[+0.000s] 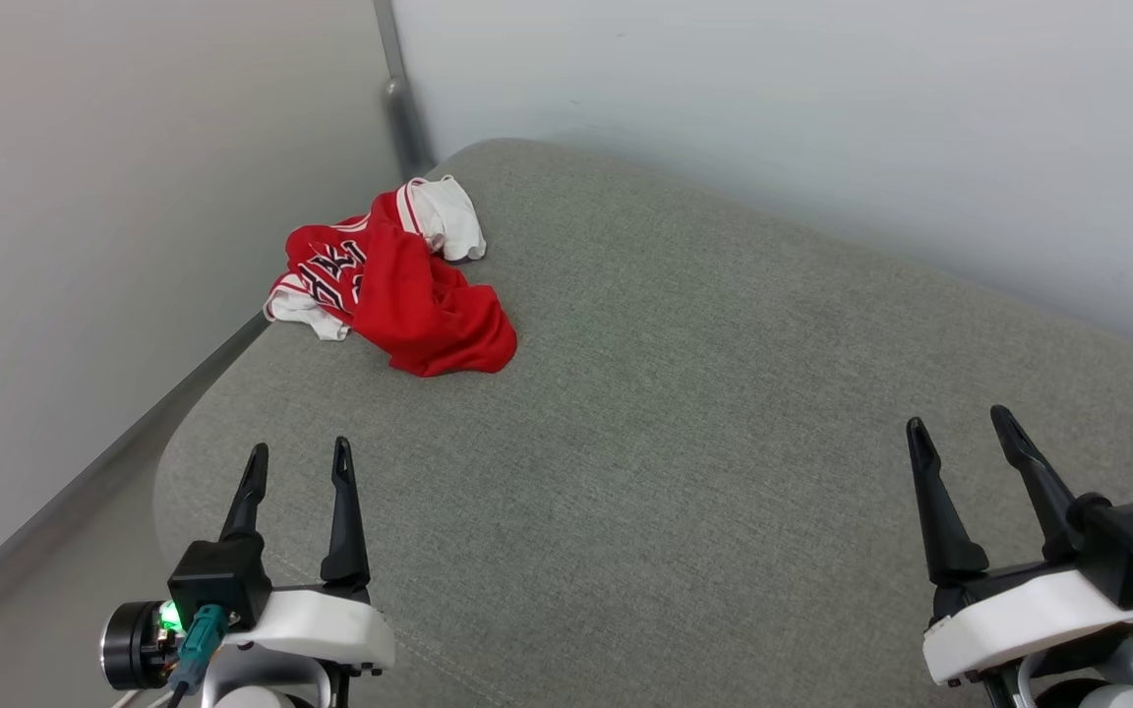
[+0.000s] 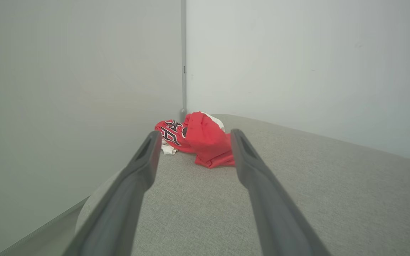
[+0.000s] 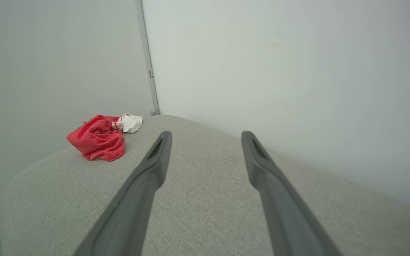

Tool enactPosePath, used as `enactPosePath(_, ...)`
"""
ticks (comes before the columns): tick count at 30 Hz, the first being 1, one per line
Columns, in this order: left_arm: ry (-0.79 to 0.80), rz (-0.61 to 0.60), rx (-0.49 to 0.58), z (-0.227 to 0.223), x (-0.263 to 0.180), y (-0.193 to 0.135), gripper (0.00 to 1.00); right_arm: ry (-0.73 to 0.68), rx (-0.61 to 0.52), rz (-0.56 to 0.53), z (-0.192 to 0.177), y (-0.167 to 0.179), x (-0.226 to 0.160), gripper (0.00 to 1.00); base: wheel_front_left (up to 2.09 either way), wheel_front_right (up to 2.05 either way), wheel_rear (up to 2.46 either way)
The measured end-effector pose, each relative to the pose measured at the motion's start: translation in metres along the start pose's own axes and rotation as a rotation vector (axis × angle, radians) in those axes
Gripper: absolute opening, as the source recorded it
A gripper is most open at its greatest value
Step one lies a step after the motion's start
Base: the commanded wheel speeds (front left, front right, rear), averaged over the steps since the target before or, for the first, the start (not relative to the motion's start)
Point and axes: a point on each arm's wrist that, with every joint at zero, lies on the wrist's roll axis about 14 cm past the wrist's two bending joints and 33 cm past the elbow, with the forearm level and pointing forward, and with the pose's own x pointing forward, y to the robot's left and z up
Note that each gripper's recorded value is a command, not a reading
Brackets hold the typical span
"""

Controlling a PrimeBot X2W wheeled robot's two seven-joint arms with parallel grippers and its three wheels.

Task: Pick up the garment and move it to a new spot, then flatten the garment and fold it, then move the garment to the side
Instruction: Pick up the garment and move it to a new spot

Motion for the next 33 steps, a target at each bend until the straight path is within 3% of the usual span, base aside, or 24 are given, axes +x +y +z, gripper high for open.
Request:
enactPosePath(16, -0.015, 0.018, 0.014, 0.006, 0.015, 0.006, 1.00, 0.007, 0.004, 0.004, -0.003, -0.002, 0.009, 1.00, 0.00, 0.00, 0.00)
enactPosePath(21, -0.043, 0.014, 0.014, 0.017, 0.057, 0.002, 1.00, 0.007, -0.004, -0.003, -0.003, -0.011, 0.018, 1.00, 0.00, 0.00, 0.00)
enactPosePath(27, -0.022, -0.023, 0.046, 0.026, 0.135, -0.012, 1.00, 0.006, -0.021, -0.048, -0.010, -0.048, 0.030, 1.00, 0.00, 0.00, 0.00)
enactPosePath(33, 0.132, -0.052, 0.088, -0.008, 0.198, -0.021, 1.00, 0.018, -0.011, -0.142, -0.032, -0.097, 0.034, 1.00, 0.00, 0.00, 0.00)
